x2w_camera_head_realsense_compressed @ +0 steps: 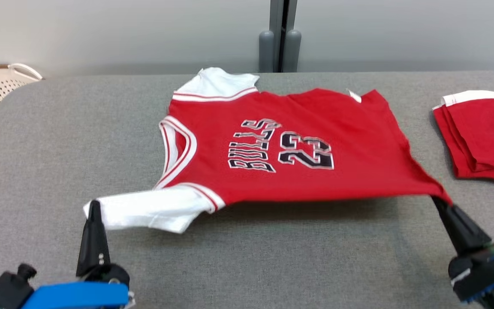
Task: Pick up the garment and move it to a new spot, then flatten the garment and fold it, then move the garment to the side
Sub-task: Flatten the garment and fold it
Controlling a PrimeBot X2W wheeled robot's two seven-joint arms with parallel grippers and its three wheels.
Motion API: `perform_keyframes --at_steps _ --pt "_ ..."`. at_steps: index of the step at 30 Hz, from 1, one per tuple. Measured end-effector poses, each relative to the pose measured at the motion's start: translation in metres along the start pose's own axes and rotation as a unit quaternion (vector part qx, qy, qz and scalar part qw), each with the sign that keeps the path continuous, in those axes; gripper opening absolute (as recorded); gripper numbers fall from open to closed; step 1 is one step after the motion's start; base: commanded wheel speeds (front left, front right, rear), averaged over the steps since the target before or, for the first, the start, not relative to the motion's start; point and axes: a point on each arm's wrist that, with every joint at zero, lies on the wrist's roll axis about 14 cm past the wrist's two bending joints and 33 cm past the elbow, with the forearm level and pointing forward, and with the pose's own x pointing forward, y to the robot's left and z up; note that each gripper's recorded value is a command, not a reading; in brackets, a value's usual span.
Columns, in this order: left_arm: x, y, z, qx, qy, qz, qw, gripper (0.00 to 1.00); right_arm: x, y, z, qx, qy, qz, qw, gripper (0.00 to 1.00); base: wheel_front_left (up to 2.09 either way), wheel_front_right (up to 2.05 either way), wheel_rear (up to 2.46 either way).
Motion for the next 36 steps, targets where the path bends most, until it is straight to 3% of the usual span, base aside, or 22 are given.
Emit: perform_keyframes --at_steps 7,12,34,35,36 --pt "-0.036 0.014 -0.008 -0.006 0.004 0.045 0.999 0.00 -0.035 0.001 -0.033 0.023 0.034 -0.018 0.999 0.00 0.00 0.00 0.00" --pt "-0.031 0.016 -0.020 -0.009 0.013 0.061 0.998 0.00 -0.034 0.003 -0.047 0.035 0.051 -0.017 0.998 0.00 0.00 0.00 0.00" --pt "0.113 0.002 -0.063 0.000 0.044 0.040 0.998 0.00 0.066 -0.036 -0.063 0.040 0.070 -0.029 0.996 0.00 0.00 0.00 0.00" --pt "0.116 0.003 -0.067 0.002 0.049 0.040 0.998 0.11 0.068 -0.038 -0.065 0.039 0.072 -0.030 0.996 0.10 0.00 0.00 0.00" --pt "0.117 0.003 -0.071 0.003 0.057 0.039 0.998 0.62 0.069 -0.038 -0.066 0.039 0.072 -0.032 0.996 0.40 0.00 0.00 0.00"
